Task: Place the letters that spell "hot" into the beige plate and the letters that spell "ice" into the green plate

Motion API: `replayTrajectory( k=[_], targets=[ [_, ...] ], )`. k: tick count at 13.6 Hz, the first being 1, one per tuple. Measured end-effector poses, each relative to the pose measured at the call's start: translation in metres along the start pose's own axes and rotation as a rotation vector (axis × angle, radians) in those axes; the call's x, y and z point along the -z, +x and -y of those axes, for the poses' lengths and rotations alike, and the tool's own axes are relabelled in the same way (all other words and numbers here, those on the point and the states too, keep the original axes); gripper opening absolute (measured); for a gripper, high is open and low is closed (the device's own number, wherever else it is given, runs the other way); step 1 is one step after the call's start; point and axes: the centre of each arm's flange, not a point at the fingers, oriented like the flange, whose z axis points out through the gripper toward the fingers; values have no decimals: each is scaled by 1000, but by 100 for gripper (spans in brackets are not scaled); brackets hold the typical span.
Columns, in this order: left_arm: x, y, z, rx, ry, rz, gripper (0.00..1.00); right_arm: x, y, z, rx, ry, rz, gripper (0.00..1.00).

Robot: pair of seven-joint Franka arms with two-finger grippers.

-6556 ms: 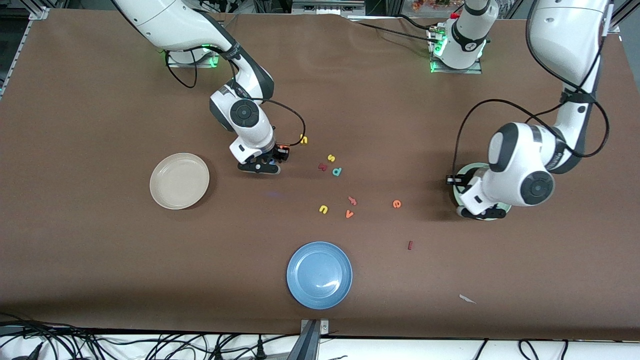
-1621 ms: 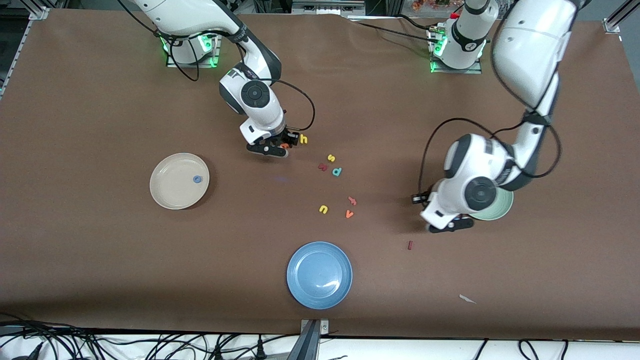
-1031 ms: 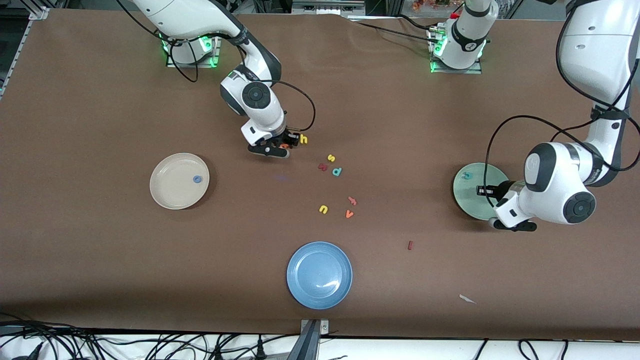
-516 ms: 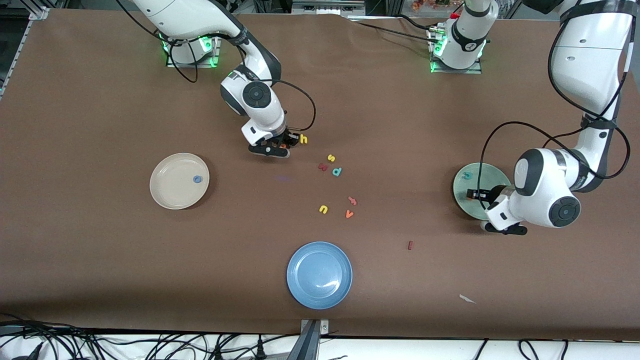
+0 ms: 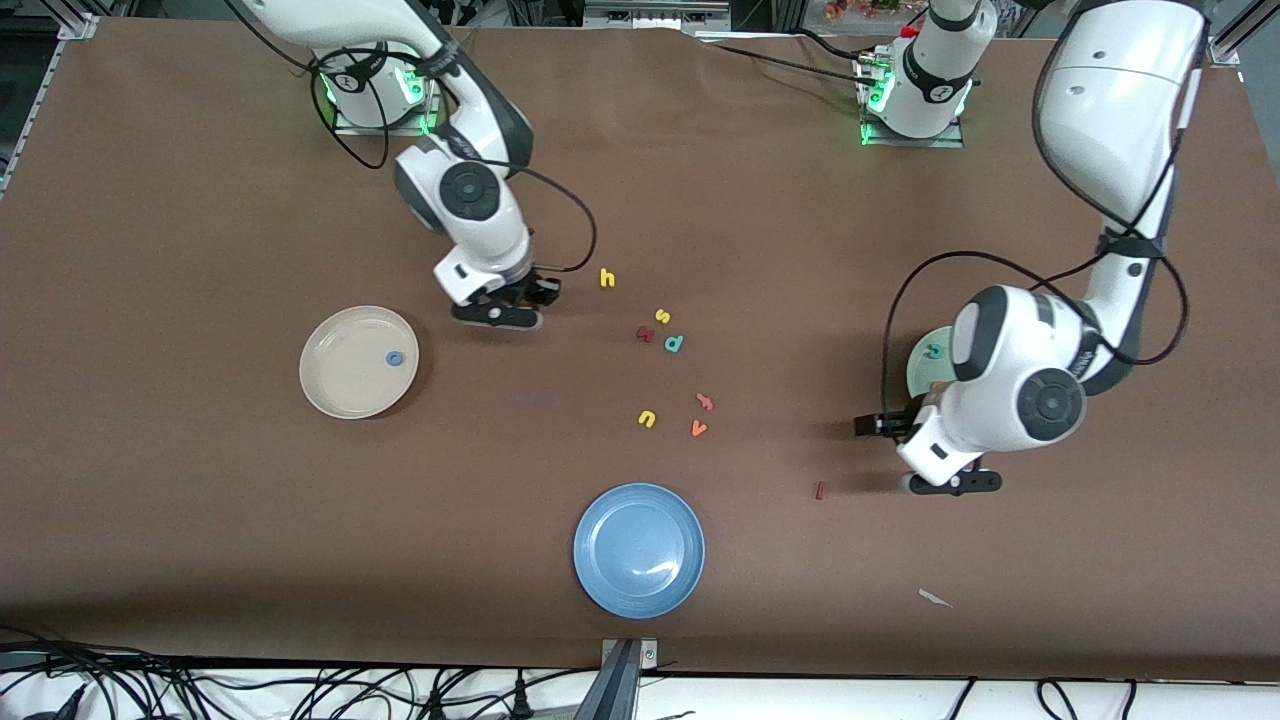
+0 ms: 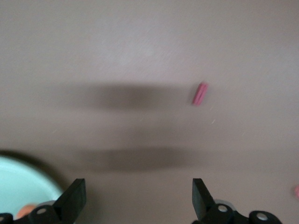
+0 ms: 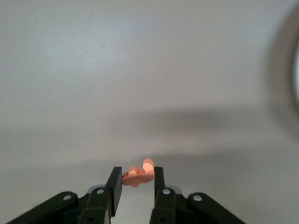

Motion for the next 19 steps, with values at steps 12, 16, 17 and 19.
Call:
replayTrajectory(
  k=[12, 16, 17, 19],
  targets=[
    [-60, 31, -46, 18, -55, -108, 100, 9, 79, -212, 286, -50, 112, 37],
    [-76, 31, -52, 24, -63, -123, 97, 9, 78, -211, 284, -47, 114, 74],
    [-78, 31, -52, 26, -64, -125, 97, 9, 78, -211, 280, -43, 115, 85],
    [-79, 31, -52, 30, -65, -125, 76, 9, 78, -210, 258, -18, 120, 99]
  ],
)
